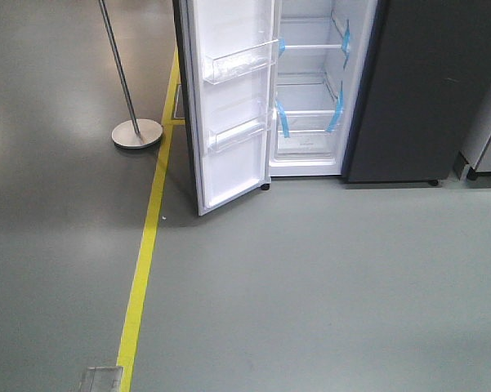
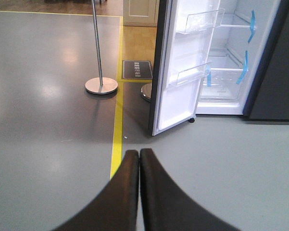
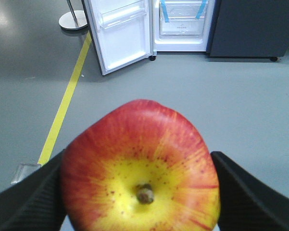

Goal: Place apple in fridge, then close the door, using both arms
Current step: 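Approach the refrigerator's open shelves with the apple in the right gripper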

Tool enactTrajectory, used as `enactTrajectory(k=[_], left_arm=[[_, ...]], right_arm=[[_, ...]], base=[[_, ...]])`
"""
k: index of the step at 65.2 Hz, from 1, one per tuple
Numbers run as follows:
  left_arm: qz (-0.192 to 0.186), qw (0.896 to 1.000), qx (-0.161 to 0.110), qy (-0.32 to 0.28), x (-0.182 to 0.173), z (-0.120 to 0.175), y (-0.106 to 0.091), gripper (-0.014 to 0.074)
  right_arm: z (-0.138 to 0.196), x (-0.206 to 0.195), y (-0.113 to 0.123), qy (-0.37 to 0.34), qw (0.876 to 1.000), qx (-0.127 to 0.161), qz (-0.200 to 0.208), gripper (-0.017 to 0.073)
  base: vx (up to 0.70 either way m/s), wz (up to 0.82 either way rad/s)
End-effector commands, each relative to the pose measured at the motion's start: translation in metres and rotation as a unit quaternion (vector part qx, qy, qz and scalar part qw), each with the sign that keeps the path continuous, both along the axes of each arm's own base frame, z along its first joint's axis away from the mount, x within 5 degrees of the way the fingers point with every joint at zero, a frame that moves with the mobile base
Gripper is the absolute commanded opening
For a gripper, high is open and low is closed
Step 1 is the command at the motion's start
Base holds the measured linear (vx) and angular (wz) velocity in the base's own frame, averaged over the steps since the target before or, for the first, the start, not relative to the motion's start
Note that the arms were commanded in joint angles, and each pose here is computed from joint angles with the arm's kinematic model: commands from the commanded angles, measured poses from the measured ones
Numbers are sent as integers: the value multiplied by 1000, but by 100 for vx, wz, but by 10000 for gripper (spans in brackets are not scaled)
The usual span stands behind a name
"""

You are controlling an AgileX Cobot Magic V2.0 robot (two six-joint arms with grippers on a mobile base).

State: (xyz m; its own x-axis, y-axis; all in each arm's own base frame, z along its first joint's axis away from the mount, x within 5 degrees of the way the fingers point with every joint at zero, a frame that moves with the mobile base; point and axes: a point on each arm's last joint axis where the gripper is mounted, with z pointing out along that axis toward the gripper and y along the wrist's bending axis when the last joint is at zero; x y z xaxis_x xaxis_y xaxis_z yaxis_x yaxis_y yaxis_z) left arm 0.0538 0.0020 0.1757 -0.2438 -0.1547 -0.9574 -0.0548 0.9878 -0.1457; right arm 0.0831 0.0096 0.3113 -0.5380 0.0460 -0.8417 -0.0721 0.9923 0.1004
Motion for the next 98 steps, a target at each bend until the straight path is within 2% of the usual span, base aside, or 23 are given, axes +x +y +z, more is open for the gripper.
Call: enactTrajectory(k=[1, 98], left_arm=[[-3, 999, -5, -34, 1, 0, -1, -5], [-3, 999, -5, -34, 1, 0, -1, -5]], right_arm=[[14, 3, -1, -45, 999, 4, -9, 85], [14, 3, -1, -45, 999, 4, -9, 85]], base=[[12, 3], [10, 2]])
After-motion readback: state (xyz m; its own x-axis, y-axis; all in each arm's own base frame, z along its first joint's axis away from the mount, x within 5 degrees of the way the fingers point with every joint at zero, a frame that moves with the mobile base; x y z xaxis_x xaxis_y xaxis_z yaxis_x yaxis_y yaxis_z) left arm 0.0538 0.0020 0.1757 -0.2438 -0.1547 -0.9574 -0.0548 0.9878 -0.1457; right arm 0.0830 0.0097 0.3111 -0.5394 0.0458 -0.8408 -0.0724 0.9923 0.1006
